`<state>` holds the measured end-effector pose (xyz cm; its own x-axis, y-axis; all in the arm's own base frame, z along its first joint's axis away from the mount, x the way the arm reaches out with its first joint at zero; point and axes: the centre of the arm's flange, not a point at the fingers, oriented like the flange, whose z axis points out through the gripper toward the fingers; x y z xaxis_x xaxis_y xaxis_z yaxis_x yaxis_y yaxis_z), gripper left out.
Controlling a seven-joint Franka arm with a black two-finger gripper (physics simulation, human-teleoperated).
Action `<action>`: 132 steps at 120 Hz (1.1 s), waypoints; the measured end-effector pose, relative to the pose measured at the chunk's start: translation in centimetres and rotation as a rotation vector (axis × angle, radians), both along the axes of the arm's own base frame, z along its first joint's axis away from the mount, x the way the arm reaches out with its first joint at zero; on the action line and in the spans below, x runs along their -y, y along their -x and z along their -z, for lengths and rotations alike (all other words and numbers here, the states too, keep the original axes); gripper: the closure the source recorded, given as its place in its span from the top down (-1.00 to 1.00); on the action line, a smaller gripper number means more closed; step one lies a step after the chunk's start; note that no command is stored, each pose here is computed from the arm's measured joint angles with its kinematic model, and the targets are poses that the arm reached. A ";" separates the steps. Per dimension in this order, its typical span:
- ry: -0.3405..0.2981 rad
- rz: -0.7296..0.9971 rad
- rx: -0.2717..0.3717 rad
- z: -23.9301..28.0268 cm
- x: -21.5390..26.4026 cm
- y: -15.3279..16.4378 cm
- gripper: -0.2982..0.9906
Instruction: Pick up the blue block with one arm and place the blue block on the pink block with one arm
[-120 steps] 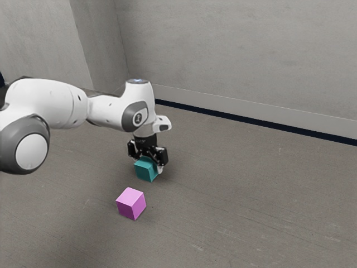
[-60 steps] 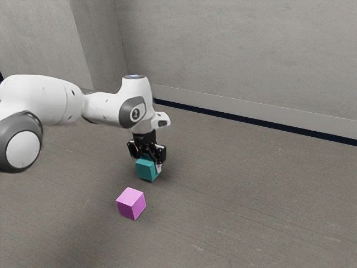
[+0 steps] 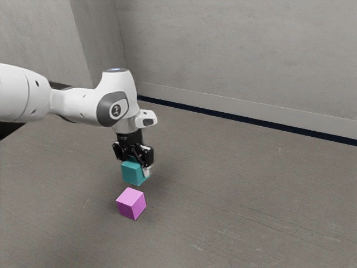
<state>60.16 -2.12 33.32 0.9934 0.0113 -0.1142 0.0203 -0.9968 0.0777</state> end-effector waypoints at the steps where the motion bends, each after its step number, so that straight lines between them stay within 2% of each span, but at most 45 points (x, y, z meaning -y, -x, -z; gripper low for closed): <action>1: 0.000 0.001 0.000 -0.1 0.0 0.1 0.04; 40: -0.008 0.031 -0.031 0.5 1.0 4.3 -0.03; 68: -0.009 0.048 -0.034 1.0 1.7 5.0 -0.04; 98: -0.004 0.053 -0.037 1.2 1.8 5.1 0.34; 112: -0.003 0.057 0.022 -2.0 1.8 4.7 0.42; 124: -0.002 0.060 0.130 -8.2 1.8 4.5 0.47; 132: -0.007 0.070 0.224 -14.7 1.9 4.1 0.48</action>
<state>56.02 -4.02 48.06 0.9923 -0.0588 0.1090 -0.0662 -0.9957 0.0653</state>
